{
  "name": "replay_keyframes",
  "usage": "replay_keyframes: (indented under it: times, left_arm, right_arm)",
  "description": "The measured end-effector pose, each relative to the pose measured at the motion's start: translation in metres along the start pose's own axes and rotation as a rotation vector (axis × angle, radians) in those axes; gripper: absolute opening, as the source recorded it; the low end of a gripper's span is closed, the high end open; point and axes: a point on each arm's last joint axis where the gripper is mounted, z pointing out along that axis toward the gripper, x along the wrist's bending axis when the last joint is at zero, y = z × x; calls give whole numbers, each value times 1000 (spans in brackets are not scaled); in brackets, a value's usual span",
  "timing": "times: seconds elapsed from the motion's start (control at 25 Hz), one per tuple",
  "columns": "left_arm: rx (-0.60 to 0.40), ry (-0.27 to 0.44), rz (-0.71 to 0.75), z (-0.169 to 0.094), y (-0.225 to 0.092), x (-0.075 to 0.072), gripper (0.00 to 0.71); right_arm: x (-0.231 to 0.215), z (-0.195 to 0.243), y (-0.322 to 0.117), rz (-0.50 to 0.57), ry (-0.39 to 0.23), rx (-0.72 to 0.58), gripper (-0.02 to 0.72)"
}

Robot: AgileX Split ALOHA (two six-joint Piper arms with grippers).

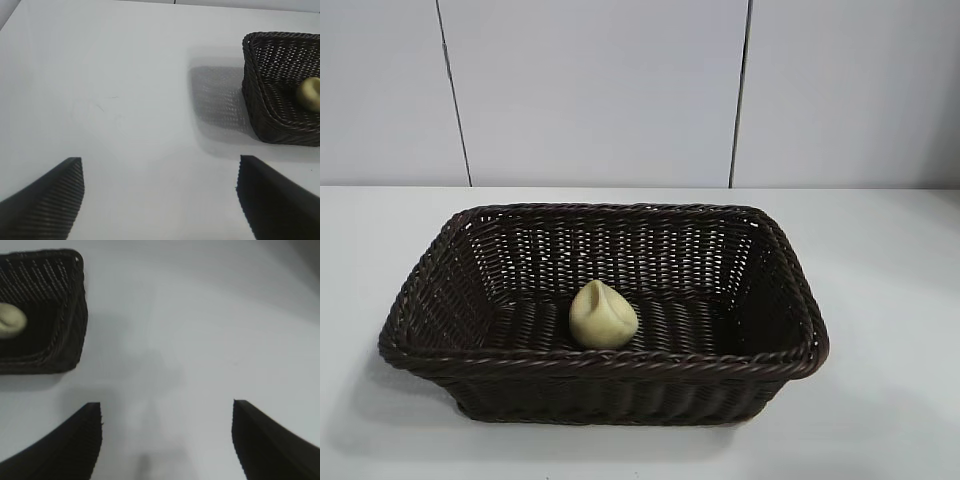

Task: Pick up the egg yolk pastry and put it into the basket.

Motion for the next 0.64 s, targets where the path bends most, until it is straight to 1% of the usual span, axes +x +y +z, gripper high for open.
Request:
replay_keyframes:
  times: [0.08, 0.64]
  left_arm:
    - [0, 0, 0, 0, 0, 0, 605]
    - [0, 0, 0, 0, 0, 0, 605]
  right_arm:
    - [0, -3, -2, 0, 1, -18, 529]
    - [0, -3, -2, -1, 0, -19, 529]
